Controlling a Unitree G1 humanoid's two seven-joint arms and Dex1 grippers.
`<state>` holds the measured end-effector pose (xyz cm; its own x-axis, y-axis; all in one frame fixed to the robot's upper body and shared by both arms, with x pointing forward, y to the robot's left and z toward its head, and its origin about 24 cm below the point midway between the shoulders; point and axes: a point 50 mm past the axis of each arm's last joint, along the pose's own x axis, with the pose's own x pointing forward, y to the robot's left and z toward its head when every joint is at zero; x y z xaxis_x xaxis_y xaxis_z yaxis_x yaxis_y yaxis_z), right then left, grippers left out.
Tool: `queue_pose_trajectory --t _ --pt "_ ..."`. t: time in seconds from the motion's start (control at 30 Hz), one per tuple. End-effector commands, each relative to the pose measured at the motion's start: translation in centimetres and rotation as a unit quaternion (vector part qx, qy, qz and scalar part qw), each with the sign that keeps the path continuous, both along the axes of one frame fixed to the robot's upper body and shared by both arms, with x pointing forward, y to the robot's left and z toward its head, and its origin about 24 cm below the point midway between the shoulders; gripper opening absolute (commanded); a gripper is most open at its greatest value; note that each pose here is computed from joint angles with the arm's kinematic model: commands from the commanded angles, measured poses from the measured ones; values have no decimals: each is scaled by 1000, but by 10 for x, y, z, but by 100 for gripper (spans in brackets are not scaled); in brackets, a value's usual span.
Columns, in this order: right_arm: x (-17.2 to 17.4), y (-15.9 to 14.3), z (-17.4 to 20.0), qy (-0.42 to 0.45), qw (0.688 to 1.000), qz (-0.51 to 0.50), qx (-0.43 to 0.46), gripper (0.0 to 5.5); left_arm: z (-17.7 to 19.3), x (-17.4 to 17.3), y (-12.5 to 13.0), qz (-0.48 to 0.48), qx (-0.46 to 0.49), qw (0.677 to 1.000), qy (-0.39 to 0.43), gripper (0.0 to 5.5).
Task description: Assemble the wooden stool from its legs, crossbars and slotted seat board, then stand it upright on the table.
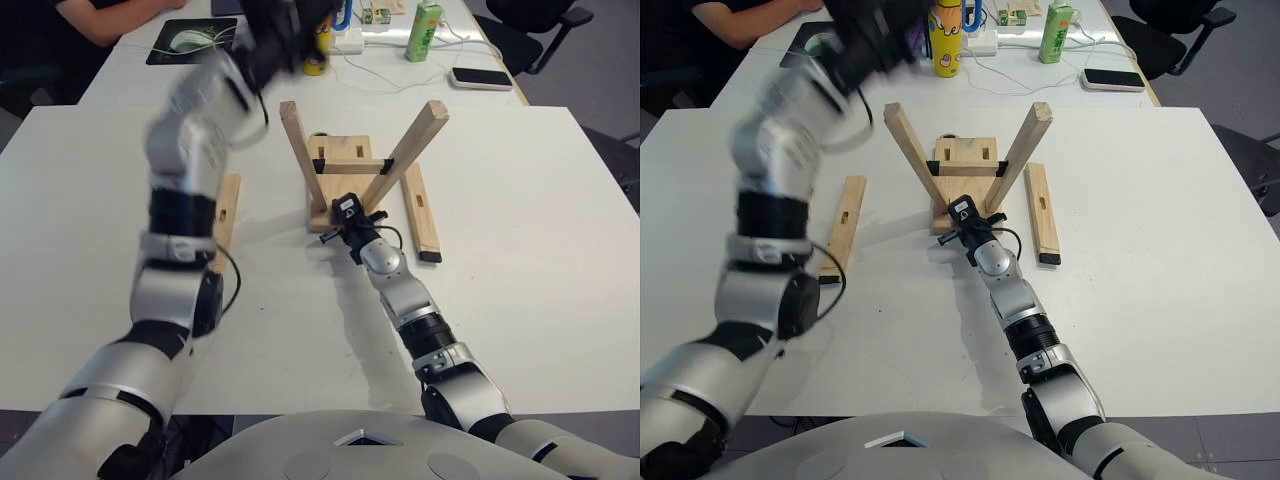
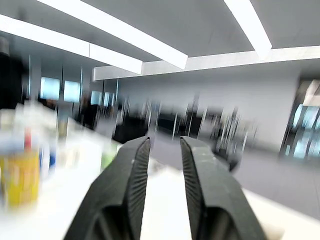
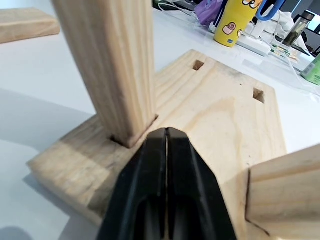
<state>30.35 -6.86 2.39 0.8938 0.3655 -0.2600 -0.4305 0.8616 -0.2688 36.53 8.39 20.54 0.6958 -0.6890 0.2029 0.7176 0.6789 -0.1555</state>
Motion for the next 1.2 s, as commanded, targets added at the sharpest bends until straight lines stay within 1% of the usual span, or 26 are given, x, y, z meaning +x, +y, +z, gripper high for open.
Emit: queue_pose_trajectory --t 0.03,0.1,0.17,0.2,0.23,0.3,0.37,0.4,0.43,0.5,0.57,0.63,0.7,0.8,0.83,0.9,0.97,1.03,1.1,1.2 --pt "-26 -15 -62 157 987 -18 -42 0 -115 -13 14 127 117 974 149 45" --pt "-23 -17 -61 156 987 -25 -41 0 -71 -3 6 135 59 988 55 22" --pt "-21 -18 -61 155 987 -27 -41 0 -24 1 3 151 1 988 -35 4" --pt "-20 -19 -61 155 987 -27 -42 0 1 -1 3 167 -25 981 -91 4" --pt "-19 -19 -62 153 987 -25 -41 0 24 -7 8 193 -49 969 -148 4" --pt "-17 -16 -60 140 989 -19 -33 0 53 -22 23 256 -80 933 -239 4" --pt "-12 -12 -51 100 995 -13 -9 0 62 -37 41 329 -87 895 -289 4" --pt "-8 -9 -39 58 998 -7 21 0 57 -43 49 363 -74 880 -297 4" --pt "-5 -5 -24 12 998 4 58 0 44 -48 56 393 -56 872 -286 4" --pt "-4 0 0 -61 993 30 95 0 15 -52 63 421 -16 875 -240 4" --pt "-5 -1 15 -92 989 38 110 0 -25 -57 65 420 22 893 -160 4" --pt "-10 -4 28 -107 986 44 121 0 -56 -66 61 402 45 910 -90 4" --pt "-22 -8 40 -110 983 62 132 0 -72 -76 54 377 64 923 -48 4" --pt "-48 -29 51 -113 984 65 120 0 -78 -90 43 343 70 936 -33 4" --pt "-57 -42 55 -128 984 42 117 0 -79 -92 38 331 69 941 -32 4" --pt "-73 -65 46 -135 987 -5 89 0 -74 -89 24 298 65 952 -38 4" --pt "-83 -89 44 -152 984 -70 58 0 -66 -86 16 291 57 954 -51 4" --pt "-78 -116 54 -178 967 -176 55 0 -60 -85 18 309 49 948 -65 4" --pt "-65 -133 67 -195 945 -254 67 0 -56 -82 17 330 44 940 -80 4" --pt "-31 -135 100 -246 920 -288 99 0 -45 -75 25 385 37 915 -115 4"
